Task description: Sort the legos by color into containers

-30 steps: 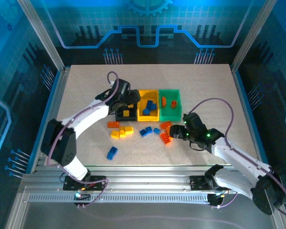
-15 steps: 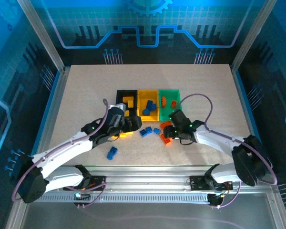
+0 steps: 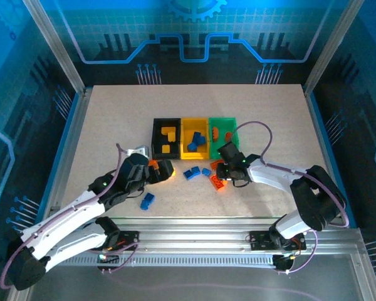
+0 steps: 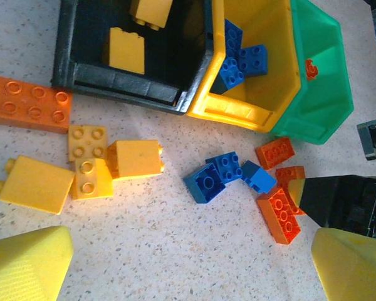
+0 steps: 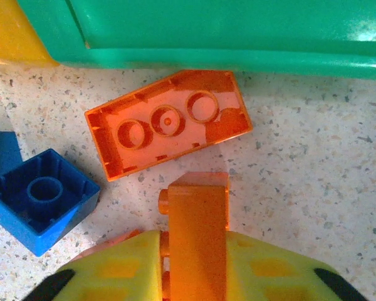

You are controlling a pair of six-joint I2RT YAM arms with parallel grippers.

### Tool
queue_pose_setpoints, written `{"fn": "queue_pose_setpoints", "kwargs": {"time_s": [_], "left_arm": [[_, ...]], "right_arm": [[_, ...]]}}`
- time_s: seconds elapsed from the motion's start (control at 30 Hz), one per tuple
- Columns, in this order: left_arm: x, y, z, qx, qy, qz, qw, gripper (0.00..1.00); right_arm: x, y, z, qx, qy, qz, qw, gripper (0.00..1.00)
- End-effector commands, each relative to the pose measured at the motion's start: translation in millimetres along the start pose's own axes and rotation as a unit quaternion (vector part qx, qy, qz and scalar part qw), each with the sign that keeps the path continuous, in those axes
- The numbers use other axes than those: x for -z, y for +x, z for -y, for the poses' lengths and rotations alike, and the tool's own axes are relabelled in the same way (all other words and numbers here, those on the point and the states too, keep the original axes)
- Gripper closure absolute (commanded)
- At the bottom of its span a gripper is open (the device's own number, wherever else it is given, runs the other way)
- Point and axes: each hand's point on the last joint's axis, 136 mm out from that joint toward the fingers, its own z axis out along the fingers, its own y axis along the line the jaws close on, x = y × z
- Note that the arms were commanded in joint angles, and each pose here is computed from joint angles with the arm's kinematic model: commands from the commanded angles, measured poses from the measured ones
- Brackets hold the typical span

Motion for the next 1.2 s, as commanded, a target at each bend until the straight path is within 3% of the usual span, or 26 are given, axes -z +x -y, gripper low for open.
{"fn": "queue_pose_setpoints", "kwargs": {"time_s": [0.0,0.3,0.5,0.73,0.97,1.17], "left_arm": [[2.5,2.6,-11.6,0.005,-0.021,0.003,1.000,0.01],[8.7,4.3,-22.2,0.012,-0.037,0.007,0.999,0.01],[8.2,11.5,-32.1,0.021,-0.051,-0.001,0.998,0.01],[18.3,16.5,-48.5,0.044,-0.075,0.001,0.996,0.01],[22.7,25.2,-61.8,0.057,-0.098,-0.011,0.994,0.01],[26.9,24.4,-64.0,0.057,-0.107,-0.012,0.993,0.01]], "right_arm": [[9.1,-11.8,5.0,-0.004,0.009,0.024,1.000,0.78],[69.8,-36.0,3.5,0.003,-0.011,0.093,0.996,0.83],[98.6,-96.2,-5.5,0.002,-0.011,0.143,0.990,0.82],[63.3,-162.8,1.0,-0.021,0.036,0.135,0.990,0.79],[19.2,-183.6,5.8,-0.038,0.053,0.095,0.993,0.75],[15.0,-191.8,-0.9,-0.042,0.037,0.095,0.994,0.51]]}}
